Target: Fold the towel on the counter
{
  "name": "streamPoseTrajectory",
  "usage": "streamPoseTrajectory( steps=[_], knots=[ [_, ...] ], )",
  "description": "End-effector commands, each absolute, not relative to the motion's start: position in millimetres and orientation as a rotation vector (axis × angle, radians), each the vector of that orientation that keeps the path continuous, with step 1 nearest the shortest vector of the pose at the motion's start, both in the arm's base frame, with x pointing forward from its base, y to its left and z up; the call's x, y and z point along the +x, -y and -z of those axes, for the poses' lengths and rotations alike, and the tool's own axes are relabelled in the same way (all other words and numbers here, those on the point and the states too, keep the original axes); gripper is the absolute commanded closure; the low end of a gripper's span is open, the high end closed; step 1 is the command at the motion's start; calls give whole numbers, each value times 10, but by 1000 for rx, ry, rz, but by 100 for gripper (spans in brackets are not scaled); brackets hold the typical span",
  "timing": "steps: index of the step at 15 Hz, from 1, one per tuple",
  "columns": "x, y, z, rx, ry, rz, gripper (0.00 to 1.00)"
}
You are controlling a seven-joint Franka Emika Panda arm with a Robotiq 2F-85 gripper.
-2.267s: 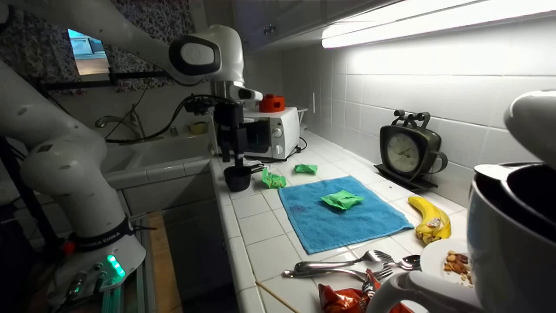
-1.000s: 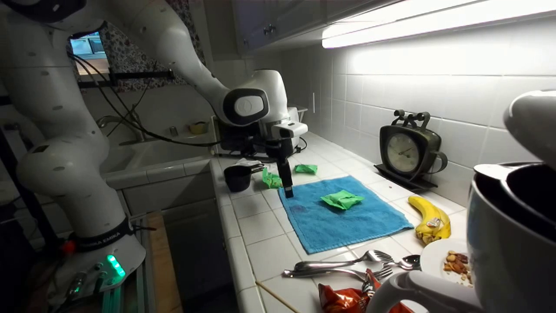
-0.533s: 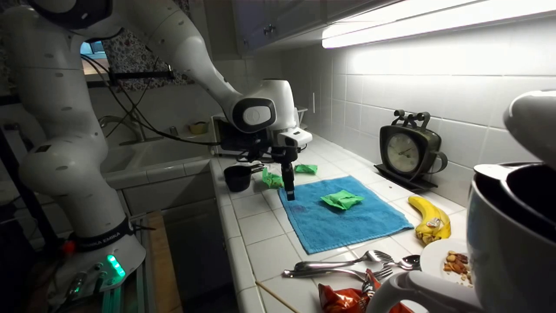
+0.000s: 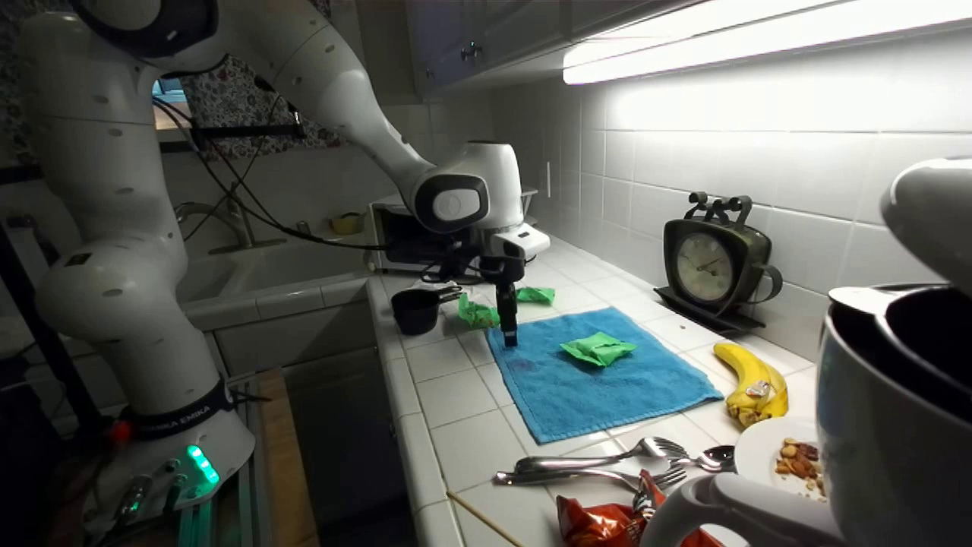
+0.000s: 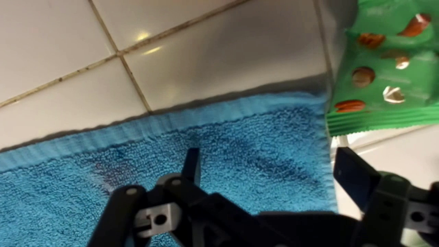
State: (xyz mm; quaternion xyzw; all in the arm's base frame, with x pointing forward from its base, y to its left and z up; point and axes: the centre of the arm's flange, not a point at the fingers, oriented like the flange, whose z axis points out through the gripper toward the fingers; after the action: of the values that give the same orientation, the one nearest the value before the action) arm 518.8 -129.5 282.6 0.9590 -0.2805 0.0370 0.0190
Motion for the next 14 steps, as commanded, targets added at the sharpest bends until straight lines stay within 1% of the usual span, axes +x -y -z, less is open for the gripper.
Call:
streamPoseTrajectory(
  steps=[1, 3, 4, 5, 10, 14],
  knots=[
    [5283, 1273, -2763, 2991, 865, -58, 0],
    [5280, 1272, -2729, 2995, 858, -24, 0],
    [5279, 1270, -2717, 2990, 858, -10, 25],
    [5280, 1269, -2710, 2988, 858, -1, 26],
    [5311, 1281, -2826, 2979, 857, 17, 63],
    [5286, 1326, -2850, 2957, 865, 89, 91]
  ],
)
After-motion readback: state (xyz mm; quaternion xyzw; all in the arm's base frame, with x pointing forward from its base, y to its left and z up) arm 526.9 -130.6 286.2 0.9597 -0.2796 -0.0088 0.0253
